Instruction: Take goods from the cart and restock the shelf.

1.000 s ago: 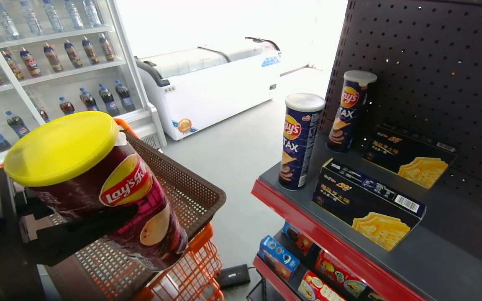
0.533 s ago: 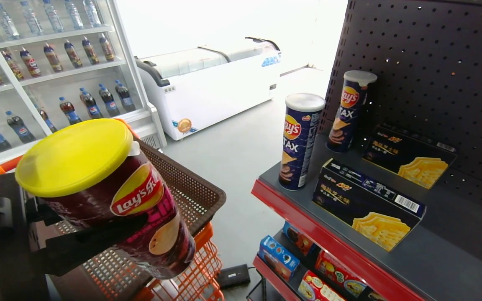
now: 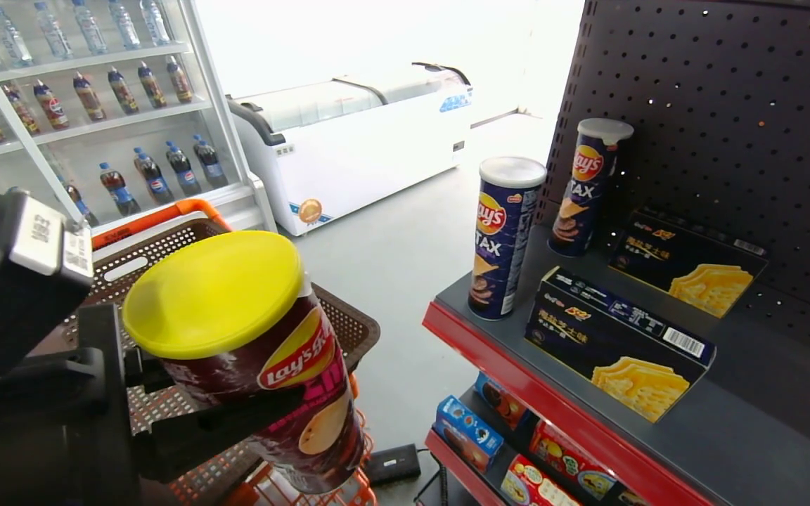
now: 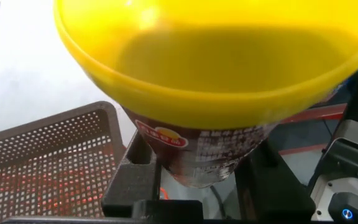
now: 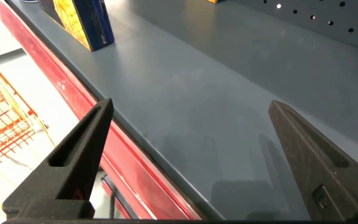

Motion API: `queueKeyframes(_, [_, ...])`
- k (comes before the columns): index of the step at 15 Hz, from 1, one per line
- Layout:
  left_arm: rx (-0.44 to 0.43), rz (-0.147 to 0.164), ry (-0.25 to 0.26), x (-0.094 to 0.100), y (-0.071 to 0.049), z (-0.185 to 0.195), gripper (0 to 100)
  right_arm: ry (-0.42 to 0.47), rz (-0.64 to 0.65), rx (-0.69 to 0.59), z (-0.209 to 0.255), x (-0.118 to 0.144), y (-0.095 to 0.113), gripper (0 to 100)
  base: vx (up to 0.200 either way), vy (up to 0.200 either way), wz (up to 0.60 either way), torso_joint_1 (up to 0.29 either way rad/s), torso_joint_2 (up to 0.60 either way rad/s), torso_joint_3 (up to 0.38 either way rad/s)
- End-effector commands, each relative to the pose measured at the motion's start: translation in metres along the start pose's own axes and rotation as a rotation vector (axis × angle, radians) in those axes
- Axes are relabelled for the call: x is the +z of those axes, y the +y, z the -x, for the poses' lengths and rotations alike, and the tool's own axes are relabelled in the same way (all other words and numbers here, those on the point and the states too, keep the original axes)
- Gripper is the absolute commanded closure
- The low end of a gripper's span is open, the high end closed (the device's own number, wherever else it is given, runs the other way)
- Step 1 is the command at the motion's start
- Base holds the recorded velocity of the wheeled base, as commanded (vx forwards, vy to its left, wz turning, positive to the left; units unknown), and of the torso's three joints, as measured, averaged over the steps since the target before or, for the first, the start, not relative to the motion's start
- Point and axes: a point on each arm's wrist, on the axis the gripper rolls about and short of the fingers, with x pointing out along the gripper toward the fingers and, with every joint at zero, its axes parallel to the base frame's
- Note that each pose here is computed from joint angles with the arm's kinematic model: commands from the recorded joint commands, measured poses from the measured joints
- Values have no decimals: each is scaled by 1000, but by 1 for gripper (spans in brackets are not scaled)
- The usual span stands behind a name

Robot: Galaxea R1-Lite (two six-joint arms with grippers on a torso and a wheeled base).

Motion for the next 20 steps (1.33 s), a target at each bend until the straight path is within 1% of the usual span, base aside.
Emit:
queueKeyframes(1, [-13,2,12,5,2,-12,100,1,0,0,0,0,0,0,0,0,0,0,0,0])
queueKeyframes(3, [-12,0,4,11,4,-16,100,1,0,0,0,0,0,0,0,0,0,0,0,0])
queueKeyframes(7, [-28,-3,7,11,1,-17,100,1,0,0,0,0,0,0,0,0,0,0,0,0])
queueKeyframes(11, [-29,-2,10,10,1,-17,100,1,0,0,0,0,0,0,0,0,0,0,0,0])
queueKeyframes(18, [-46,-9,0,12,-2,-17,100,1,0,0,0,0,0,0,0,0,-600,2,4,2])
queueKeyframes(19, [-46,-11,-11,15,-2,-16,100,1,0,-1,0,0,0,0,0,0,-600,-2,2,7])
queueKeyframes(20, [-55,-17,-32,21,-4,-15,100,1,0,0,0,0,0,0,0,0,-600,7,7,7])
